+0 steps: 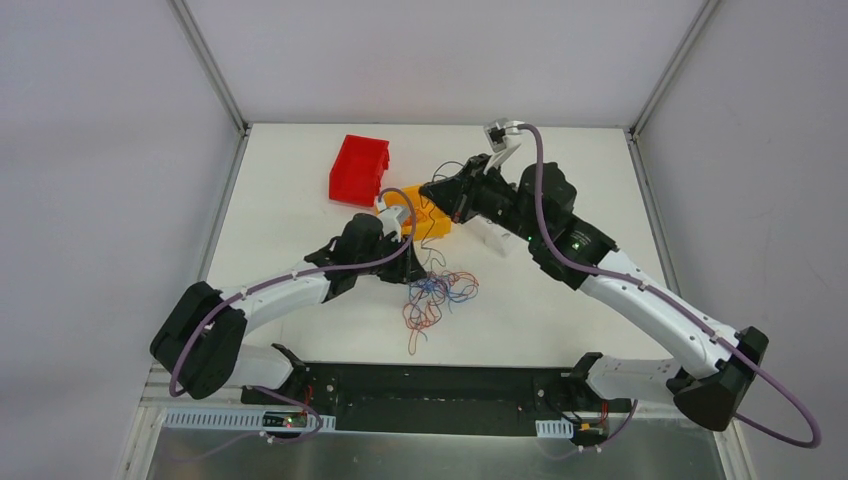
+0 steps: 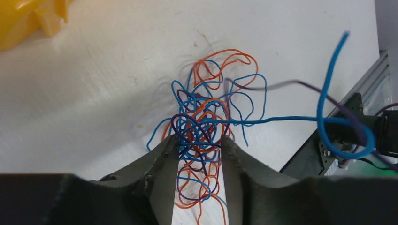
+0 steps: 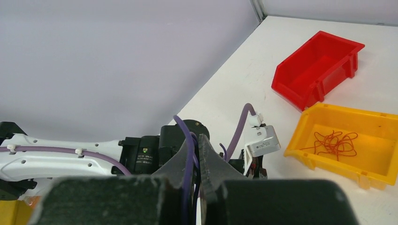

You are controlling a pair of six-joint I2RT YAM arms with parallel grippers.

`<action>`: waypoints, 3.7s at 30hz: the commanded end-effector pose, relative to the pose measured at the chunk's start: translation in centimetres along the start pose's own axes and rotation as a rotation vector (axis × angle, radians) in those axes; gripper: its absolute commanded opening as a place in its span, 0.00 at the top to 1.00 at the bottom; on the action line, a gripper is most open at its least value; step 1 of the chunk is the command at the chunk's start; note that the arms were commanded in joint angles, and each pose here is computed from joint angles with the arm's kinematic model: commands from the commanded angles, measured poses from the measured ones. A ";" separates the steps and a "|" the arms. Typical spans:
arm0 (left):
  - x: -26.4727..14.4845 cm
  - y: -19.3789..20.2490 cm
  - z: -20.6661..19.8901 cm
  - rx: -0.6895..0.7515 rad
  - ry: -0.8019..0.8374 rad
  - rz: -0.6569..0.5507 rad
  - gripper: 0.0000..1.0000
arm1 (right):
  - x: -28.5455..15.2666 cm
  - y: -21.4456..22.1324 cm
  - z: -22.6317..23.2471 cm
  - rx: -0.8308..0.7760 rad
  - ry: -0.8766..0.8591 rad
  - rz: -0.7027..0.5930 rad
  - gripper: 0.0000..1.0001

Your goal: Untangle the cables

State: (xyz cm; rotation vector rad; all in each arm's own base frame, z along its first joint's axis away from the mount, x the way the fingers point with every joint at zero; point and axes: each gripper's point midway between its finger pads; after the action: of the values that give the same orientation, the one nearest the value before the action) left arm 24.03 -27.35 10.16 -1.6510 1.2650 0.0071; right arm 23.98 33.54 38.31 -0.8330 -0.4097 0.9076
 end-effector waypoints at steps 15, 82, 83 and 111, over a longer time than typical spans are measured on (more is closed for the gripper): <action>-3.7 2.0 6.7 -0.068 -0.405 -0.012 0.98 | -11.9 -13.8 -3.7 -0.335 0.466 -0.433 1.00; -12.6 -4.7 7.7 0.096 -0.628 -0.292 0.93 | -9.3 19.1 -18.3 0.036 0.532 0.658 0.02; -12.6 -4.7 7.7 0.096 -0.630 -0.292 0.93 | -8.9 19.5 -18.7 0.030 0.538 0.671 0.02; -13.6 -4.2 9.1 0.085 -0.709 -0.299 0.92 | -9.4 18.3 -25.9 -0.228 0.989 0.612 1.00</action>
State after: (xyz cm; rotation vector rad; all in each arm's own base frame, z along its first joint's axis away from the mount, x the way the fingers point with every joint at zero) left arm 25.38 -12.43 14.89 -1.5386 0.5342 0.3084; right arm 22.98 23.25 3.84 -1.5346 0.6518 1.1493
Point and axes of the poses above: each gripper's point midway between its finger pads, its own x axis out along the fingers, its own z axis along the line the jaws close on, y = z × x, and after that the axes turned 7 degrees about x, right-handed
